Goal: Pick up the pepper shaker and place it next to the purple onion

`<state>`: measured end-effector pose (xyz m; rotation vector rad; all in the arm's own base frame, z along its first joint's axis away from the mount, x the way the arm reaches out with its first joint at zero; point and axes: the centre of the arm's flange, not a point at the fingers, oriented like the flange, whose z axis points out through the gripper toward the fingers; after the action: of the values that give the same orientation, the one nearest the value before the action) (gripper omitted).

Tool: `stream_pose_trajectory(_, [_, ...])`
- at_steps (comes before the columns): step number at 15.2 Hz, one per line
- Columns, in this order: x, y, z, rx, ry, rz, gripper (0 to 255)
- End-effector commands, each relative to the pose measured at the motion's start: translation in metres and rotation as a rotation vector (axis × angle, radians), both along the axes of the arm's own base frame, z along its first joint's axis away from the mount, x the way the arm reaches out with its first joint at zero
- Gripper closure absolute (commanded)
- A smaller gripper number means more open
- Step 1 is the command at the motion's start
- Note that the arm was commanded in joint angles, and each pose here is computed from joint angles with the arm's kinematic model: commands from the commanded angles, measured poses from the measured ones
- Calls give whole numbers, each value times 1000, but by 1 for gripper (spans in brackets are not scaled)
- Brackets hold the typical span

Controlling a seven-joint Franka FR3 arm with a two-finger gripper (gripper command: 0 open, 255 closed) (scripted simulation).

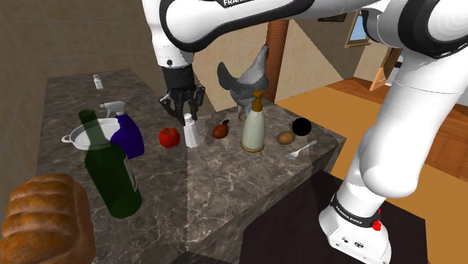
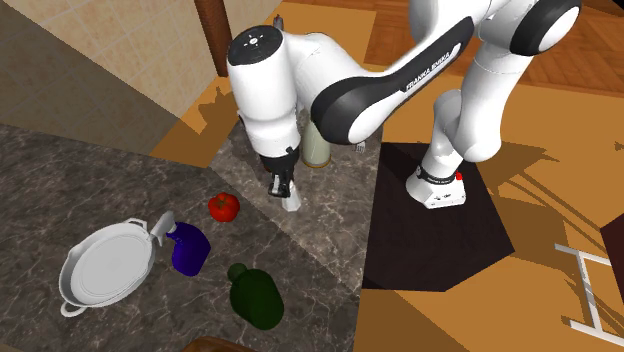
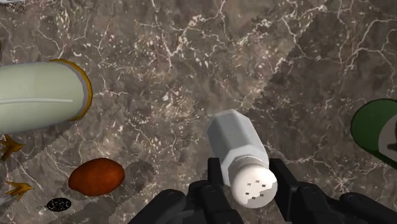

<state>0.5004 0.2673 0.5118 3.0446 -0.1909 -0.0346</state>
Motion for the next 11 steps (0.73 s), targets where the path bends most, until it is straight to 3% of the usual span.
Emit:
stream_pose_trajectory(1, [0, 0, 11, 0, 0, 0, 255])
stream_pose_trajectory(6, [-1, 0, 33, 0, 0, 0, 255])
stream_pose_trajectory(11, [-13, -65, 34, 0, 0, 0, 255])
